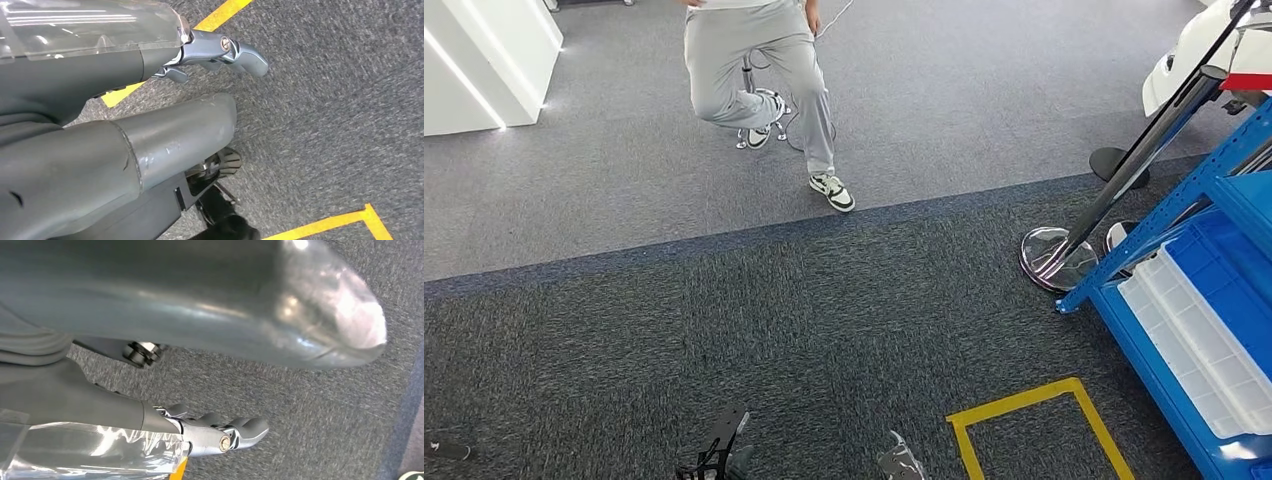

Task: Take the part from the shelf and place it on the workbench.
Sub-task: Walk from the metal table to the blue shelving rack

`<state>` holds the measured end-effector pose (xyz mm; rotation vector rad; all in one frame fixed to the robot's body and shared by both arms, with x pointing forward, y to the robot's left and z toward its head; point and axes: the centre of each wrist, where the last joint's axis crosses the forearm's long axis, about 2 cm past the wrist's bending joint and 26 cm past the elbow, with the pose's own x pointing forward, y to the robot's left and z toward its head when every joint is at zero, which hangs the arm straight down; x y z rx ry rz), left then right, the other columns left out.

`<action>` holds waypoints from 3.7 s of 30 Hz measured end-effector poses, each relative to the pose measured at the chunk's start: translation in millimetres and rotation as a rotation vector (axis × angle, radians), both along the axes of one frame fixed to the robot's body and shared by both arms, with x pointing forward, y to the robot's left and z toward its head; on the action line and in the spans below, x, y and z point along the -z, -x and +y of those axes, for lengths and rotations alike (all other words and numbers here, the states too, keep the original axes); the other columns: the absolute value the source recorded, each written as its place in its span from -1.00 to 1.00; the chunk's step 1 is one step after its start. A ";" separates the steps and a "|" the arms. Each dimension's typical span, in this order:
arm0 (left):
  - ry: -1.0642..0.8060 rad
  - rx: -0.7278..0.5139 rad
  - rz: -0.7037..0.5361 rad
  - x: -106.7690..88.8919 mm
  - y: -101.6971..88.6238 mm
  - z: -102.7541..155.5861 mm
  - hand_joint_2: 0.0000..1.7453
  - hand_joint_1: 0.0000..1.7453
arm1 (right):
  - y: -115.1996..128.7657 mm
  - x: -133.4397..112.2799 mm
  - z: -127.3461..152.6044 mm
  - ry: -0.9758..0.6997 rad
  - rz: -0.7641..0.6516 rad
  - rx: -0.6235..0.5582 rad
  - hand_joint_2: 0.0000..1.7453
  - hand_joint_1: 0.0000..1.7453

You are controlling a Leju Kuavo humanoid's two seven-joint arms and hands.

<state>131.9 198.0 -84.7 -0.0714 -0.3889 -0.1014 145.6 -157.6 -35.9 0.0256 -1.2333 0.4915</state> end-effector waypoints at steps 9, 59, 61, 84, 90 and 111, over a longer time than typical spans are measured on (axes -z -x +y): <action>0.004 0.003 -0.003 -0.5 -1.5 -0.2 -1.00 -1.00 | -2.1 -1.0 0.0 0.029 -0.007 0.005 1.00 -1.00; 0.002 0.014 -0.007 -2.0 -3.9 -4.4 -1.00 -1.00 | -4.3 1.0 -1.2 0.087 -0.008 -0.009 1.00 -1.00; 0.001 0.015 -0.007 -1.9 -3.7 -4.2 -1.00 -1.00 | -4.9 0.6 -0.6 0.085 -0.009 -0.010 1.00 -1.00; 0.003 0.025 0.000 -2.0 -5.0 -3.0 -1.00 -1.00 | -6.2 -0.3 -1.5 0.089 0.015 -0.012 1.00 -1.00; -0.005 0.026 -0.004 -3.2 -7.8 -4.5 -1.00 -1.00 | -8.1 -0.5 -4.6 0.089 0.019 -0.012 -1.00 -1.00; -0.007 0.021 0.004 -2.7 -5.7 -5.1 -1.00 -1.00 | -9.3 0.6 -7.5 0.084 0.026 -0.025 -1.00 -1.00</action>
